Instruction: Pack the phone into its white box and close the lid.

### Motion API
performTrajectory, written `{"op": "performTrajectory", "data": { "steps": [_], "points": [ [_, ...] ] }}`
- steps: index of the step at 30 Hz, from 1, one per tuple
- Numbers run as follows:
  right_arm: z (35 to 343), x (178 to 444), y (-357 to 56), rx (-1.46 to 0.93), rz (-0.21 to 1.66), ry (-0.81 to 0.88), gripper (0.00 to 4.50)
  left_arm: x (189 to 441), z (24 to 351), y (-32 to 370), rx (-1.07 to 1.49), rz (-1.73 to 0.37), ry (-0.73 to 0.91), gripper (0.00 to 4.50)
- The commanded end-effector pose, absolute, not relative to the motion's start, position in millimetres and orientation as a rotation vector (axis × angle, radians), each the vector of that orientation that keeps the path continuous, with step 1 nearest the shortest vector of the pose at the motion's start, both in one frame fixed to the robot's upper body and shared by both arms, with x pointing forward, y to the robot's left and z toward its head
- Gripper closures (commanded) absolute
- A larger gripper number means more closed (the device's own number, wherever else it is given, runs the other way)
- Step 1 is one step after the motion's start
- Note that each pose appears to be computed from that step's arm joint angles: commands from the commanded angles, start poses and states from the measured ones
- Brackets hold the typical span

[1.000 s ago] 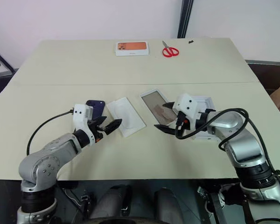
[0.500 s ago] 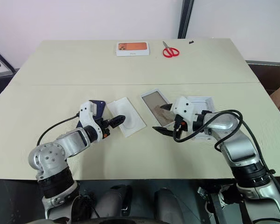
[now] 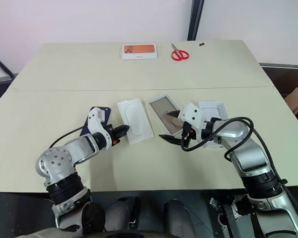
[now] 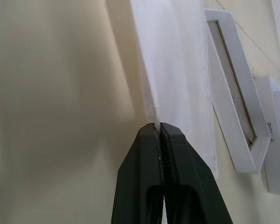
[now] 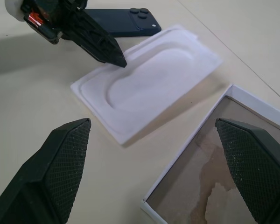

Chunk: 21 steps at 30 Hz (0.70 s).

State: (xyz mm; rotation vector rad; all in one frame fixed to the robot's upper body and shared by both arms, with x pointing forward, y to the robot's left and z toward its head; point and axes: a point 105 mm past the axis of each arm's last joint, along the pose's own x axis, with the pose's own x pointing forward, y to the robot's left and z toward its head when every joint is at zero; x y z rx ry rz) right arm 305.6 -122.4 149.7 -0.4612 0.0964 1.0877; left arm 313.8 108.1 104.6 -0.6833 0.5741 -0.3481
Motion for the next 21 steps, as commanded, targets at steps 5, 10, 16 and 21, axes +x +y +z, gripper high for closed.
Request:
{"op": "performTrajectory", "data": {
  "steps": [5,10,16,21],
  "points": [
    [169.2,303.7,-126.7,-0.498,1.057,0.040,0.00,318.1,131.6,125.1,-0.742,-0.374,0.457,4.45],
    [178.8,315.1,-147.3,-0.530,0.975,0.041,0.00,322.8,156.0,108.3,-0.795,-0.474,0.415,4.45],
    [182.7,325.7,-169.3,-0.553,0.896,0.052,0.00,327.4,163.2,55.5,-0.839,-0.587,0.500,4.45],
    [183.6,327.7,-173.8,-0.552,0.878,0.052,0.00,331.3,158.4,19.0,-0.886,-0.625,0.585,4.45]
  ]
}}
